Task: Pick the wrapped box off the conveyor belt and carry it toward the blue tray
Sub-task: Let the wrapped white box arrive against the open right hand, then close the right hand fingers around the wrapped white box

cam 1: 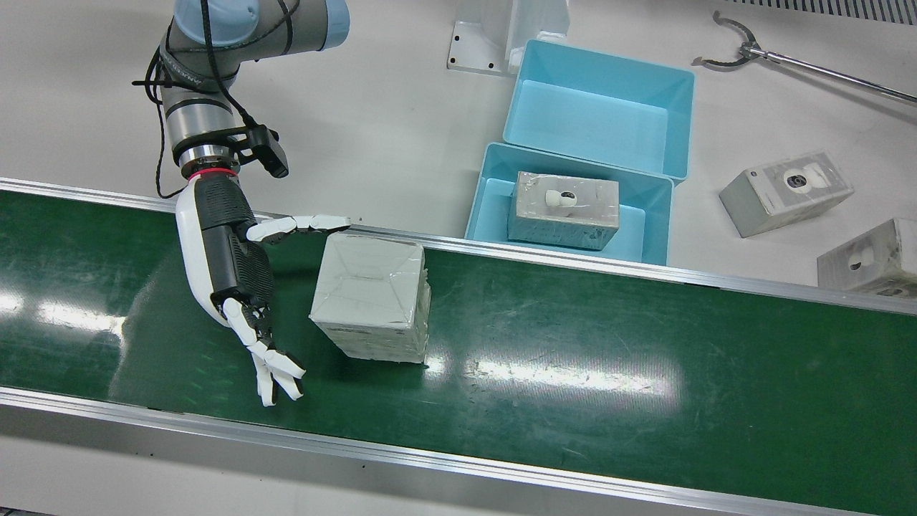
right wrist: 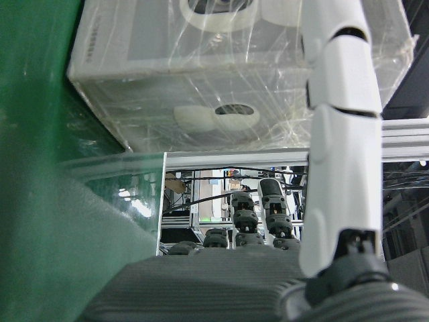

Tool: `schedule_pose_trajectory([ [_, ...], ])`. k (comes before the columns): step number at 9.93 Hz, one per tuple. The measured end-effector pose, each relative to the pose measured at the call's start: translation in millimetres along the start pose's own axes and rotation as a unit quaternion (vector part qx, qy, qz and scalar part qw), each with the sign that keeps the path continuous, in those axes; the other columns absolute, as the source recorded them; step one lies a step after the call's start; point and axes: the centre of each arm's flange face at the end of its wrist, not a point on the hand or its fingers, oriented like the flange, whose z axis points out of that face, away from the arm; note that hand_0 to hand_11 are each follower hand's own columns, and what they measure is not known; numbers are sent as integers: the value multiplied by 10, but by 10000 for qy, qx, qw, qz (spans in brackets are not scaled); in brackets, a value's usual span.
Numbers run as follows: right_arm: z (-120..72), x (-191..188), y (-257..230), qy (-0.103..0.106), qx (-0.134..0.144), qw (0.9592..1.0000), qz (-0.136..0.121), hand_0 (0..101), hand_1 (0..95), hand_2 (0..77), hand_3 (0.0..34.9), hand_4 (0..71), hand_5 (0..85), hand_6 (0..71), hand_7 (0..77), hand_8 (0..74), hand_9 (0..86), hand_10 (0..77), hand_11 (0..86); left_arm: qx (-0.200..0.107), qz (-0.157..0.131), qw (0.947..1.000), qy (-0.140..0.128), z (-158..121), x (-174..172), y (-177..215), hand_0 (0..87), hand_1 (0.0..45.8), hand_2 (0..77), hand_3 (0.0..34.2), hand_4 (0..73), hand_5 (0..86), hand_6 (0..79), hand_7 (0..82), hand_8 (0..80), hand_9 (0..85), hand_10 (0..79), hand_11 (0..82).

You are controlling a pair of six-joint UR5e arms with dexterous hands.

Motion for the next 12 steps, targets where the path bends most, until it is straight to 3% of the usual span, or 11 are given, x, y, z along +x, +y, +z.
schedule_pose_trajectory([
  [9,-3,10,-6,8,9,10000,-12,488,164,120,0,104,169,38,44,11,38,0,5,0,0,10000,0,0,0,0,0,0,11,0,0,11,5,5,5,5,5,5],
  [10,-6,9,-12,10,22,10000,-24,489,191,207,0,98,213,44,60,11,38,0,5,0,0,10000,0,0,0,0,0,0,11,0,0,11,5,5,5,5,5,5],
  [11,-2,17,-30,18,52,10000,-45,489,191,207,0,98,213,44,60,11,38,0,5,0,0,10000,0,0,0,0,0,0,11,0,0,11,5,5,5,5,5,5],
  [12,21,34,-15,31,55,10000,-50,527,213,240,0,125,404,142,191,120,169,0,5,0,0,10000,0,0,0,0,0,0,5,0,0,11,5,5,5,0,0,5],
])
